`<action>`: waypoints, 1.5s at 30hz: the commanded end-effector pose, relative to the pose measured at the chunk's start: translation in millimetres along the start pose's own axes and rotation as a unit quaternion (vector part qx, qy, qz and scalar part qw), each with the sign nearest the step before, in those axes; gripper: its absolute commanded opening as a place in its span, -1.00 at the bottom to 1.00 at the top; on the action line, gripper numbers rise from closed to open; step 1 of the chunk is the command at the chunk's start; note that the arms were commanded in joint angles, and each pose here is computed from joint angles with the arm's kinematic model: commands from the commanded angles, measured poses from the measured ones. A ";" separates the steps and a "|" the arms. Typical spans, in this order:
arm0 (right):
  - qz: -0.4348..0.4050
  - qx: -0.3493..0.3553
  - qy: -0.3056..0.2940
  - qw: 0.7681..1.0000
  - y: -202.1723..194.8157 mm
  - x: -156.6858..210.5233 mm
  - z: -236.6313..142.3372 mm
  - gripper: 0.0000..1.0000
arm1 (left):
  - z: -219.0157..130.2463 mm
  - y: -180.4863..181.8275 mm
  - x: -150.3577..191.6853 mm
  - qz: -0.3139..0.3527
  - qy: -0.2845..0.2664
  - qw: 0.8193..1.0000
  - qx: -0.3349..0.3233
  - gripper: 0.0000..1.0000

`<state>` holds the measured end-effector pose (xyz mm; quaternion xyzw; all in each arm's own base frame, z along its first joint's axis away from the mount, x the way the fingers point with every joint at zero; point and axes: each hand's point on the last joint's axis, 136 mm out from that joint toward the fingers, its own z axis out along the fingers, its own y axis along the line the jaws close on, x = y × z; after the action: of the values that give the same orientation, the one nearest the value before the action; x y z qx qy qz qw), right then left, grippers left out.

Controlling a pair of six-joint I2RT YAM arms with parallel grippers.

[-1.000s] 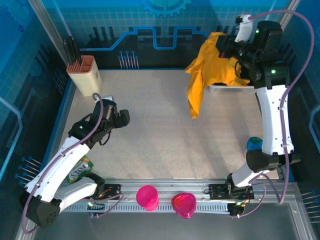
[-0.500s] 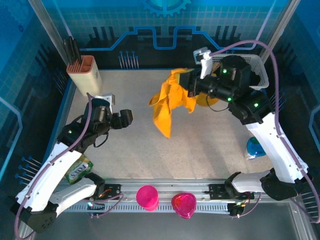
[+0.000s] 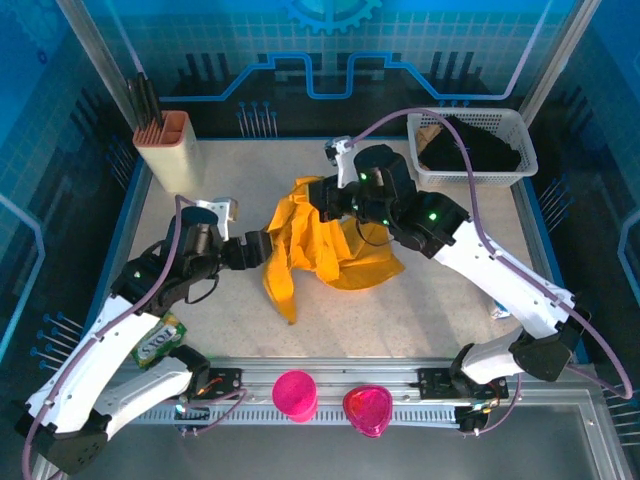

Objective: Fold and stack the t-shirts

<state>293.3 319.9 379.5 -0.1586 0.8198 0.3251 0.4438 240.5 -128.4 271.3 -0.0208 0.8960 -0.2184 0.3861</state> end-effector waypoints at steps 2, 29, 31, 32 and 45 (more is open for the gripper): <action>0.076 0.151 -0.040 0.985 -94.5 -2.3 -15.4 -1.00 | 6.5 4.8 3.4 0.001 0.008 1.000 -0.017 0.71; 0.220 0.314 0.171 0.908 -286.2 197.4 -62.8 0.74 | 197.8 -27.3 102.4 0.052 0.185 0.978 -0.077 0.75; 0.218 0.296 0.186 0.911 -270.3 203.2 -51.7 0.72 | 214.7 -25.3 102.2 0.050 0.178 0.979 -0.090 0.75; 0.216 0.283 0.192 0.915 -259.5 207.0 -43.5 0.72 | 224.1 -24.0 101.0 0.050 0.172 0.979 -0.096 0.75; 0.242 0.237 0.223 0.914 -216.9 247.5 53.1 0.41 | 293.5 -32.0 76.3 0.067 0.132 0.981 -0.124 0.23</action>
<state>293.8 181.8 62.4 0.0679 0.9718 0.1540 0.1651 373.1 -280.8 50.6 0.0245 0.9636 -0.0837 0.2528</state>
